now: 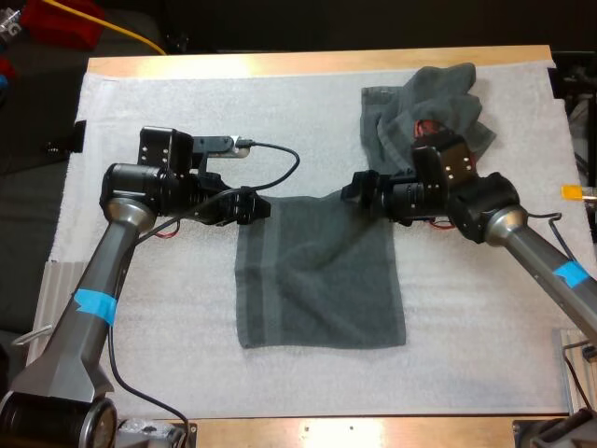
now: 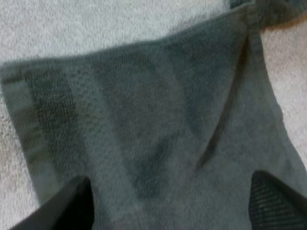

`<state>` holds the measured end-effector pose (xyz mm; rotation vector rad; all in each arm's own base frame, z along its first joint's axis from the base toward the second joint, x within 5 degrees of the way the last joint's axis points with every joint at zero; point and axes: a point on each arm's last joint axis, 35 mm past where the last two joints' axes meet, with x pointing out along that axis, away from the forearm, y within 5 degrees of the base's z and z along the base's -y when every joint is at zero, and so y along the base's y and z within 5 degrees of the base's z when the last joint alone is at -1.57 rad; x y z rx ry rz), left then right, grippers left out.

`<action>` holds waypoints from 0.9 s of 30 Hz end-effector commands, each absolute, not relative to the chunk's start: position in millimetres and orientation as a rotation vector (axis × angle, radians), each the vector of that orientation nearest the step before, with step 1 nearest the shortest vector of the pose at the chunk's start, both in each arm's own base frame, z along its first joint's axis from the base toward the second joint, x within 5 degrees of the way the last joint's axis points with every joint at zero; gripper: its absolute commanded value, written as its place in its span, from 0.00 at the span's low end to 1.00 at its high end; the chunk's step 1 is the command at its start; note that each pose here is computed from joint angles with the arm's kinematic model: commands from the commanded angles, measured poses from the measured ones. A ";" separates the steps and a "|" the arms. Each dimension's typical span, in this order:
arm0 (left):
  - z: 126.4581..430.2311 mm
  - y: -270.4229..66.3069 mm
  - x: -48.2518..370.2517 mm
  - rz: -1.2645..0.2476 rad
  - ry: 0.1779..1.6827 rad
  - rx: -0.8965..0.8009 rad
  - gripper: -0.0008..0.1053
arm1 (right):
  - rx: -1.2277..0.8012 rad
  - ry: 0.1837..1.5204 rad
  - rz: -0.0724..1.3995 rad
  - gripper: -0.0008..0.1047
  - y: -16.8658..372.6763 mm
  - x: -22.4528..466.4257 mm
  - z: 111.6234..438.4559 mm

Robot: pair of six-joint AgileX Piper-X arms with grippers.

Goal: Pick towel from pile, fold and stack

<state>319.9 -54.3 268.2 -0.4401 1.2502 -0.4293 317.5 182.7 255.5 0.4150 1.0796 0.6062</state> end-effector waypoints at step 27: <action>376.6 -38.7 182.2 -0.516 1.139 -0.336 0.62 | 0.006 1.035 0.617 0.61 120.7 210.8 350.6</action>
